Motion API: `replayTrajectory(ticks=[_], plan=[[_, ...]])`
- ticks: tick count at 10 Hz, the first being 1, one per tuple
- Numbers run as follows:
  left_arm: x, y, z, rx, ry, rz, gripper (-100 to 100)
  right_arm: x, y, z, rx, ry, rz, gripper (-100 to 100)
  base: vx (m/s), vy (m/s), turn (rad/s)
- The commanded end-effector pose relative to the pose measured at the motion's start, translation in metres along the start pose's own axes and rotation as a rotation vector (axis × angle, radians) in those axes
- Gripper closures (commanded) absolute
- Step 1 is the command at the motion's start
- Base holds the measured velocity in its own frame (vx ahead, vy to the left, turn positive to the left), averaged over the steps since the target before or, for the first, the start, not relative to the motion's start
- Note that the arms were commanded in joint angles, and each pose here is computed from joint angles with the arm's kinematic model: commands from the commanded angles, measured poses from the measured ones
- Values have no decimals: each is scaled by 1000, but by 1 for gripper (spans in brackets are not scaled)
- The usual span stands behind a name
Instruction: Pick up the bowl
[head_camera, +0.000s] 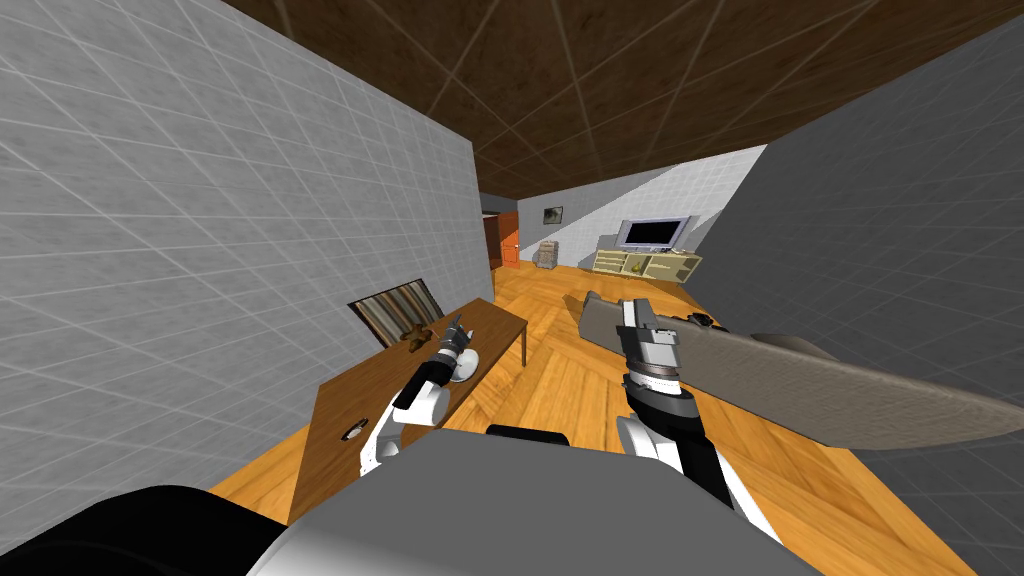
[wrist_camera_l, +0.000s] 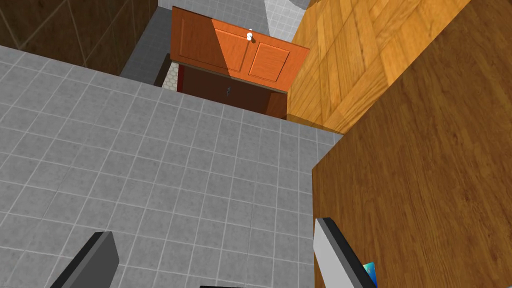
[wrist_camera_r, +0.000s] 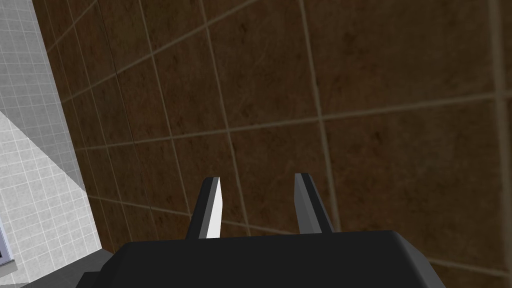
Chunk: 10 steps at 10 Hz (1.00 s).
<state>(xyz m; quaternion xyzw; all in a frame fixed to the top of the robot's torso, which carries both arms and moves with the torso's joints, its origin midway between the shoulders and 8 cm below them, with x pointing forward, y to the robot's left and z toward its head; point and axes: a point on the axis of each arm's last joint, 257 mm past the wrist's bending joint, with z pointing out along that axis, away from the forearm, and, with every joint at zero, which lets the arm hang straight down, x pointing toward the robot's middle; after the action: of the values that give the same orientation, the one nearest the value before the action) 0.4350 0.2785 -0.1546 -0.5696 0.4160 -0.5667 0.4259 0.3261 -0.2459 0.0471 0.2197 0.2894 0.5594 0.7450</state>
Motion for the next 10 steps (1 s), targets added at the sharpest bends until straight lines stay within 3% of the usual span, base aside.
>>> replayTrajectory(ticks=[1, 10], plan=[[-3, 13, 1, -47, -10, -10, -100, 0, 0, 0, 0, 0, 0, 0, 21, -10, -5], [-29, 96, -5, -335, -76, -83, -100, 0, 0, 0, 0, 0, 0, 0, 22, -13, -8]])
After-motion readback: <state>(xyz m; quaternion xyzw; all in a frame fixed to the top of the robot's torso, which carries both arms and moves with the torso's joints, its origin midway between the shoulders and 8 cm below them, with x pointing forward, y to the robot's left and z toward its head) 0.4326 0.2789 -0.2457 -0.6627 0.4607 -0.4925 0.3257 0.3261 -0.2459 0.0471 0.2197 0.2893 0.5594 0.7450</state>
